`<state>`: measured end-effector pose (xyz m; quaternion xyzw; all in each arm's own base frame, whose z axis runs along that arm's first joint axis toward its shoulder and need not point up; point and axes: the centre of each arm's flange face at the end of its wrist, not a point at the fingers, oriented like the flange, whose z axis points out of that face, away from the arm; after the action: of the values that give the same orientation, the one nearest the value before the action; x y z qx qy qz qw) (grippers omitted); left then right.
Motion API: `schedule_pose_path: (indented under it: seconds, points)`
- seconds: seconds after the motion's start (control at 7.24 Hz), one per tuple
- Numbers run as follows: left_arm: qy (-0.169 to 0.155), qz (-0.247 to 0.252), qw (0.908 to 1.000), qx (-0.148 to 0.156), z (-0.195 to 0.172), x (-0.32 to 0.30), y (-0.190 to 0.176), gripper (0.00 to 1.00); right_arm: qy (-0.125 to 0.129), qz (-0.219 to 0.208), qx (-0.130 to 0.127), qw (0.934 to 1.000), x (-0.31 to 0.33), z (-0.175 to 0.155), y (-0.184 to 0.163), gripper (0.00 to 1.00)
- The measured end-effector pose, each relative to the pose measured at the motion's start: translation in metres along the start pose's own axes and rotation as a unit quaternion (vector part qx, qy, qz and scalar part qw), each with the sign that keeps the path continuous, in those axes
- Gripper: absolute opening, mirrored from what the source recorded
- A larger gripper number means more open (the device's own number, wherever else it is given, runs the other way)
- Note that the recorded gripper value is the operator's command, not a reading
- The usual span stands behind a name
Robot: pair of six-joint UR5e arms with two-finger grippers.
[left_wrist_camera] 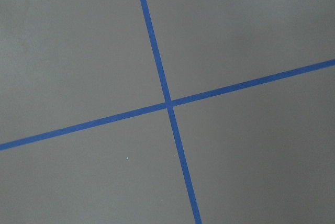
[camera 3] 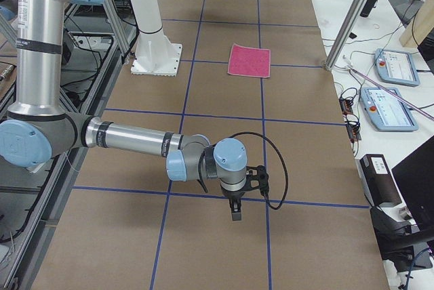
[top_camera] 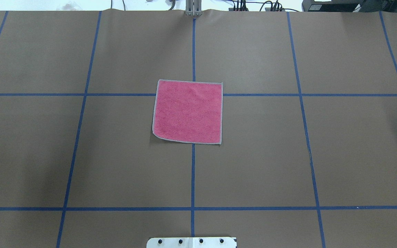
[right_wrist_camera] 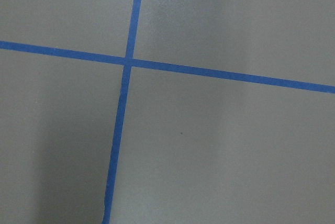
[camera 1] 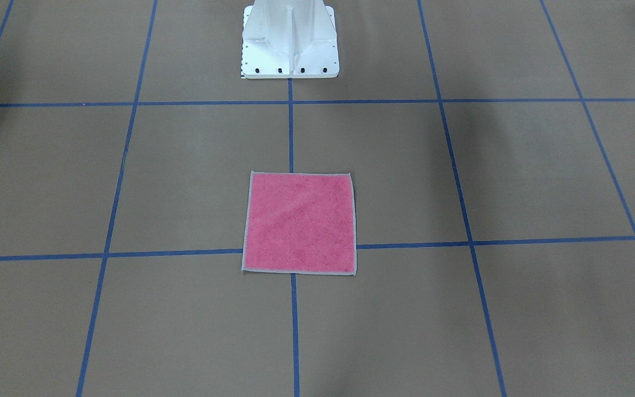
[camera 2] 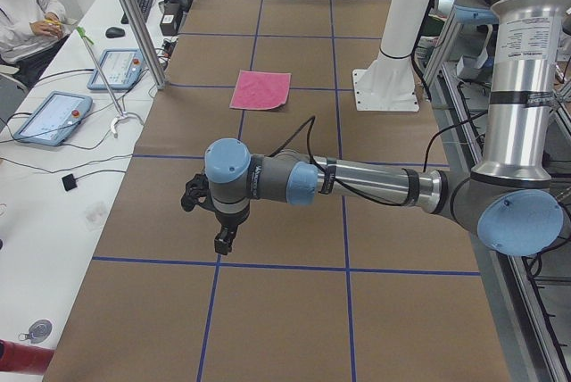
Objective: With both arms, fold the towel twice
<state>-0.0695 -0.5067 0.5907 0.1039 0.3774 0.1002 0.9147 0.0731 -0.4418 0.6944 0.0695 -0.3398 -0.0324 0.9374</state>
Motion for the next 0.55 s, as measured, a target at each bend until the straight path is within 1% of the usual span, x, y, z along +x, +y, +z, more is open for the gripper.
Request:
schedule_pose_path:
  seconds: [0.14,0.41,0.55]
  points:
    - [0.000,0.003,1.0000,0.002,-0.001,0.001,-0.004,1.00,-0.006,0.001,-0.002,1.0000,0.000,0.002,0.001,1.00]
    - [0.000,0.010,0.9999,0.008,-0.005,0.005,-0.012,1.00,-0.040,0.000,0.001,0.9992,-0.007,0.000,0.000,1.00]
    - [0.000,0.019,0.9997,0.016,-0.006,0.008,-0.015,1.00,-0.050,-0.002,0.003,0.9987,-0.011,-0.002,-0.001,1.00]
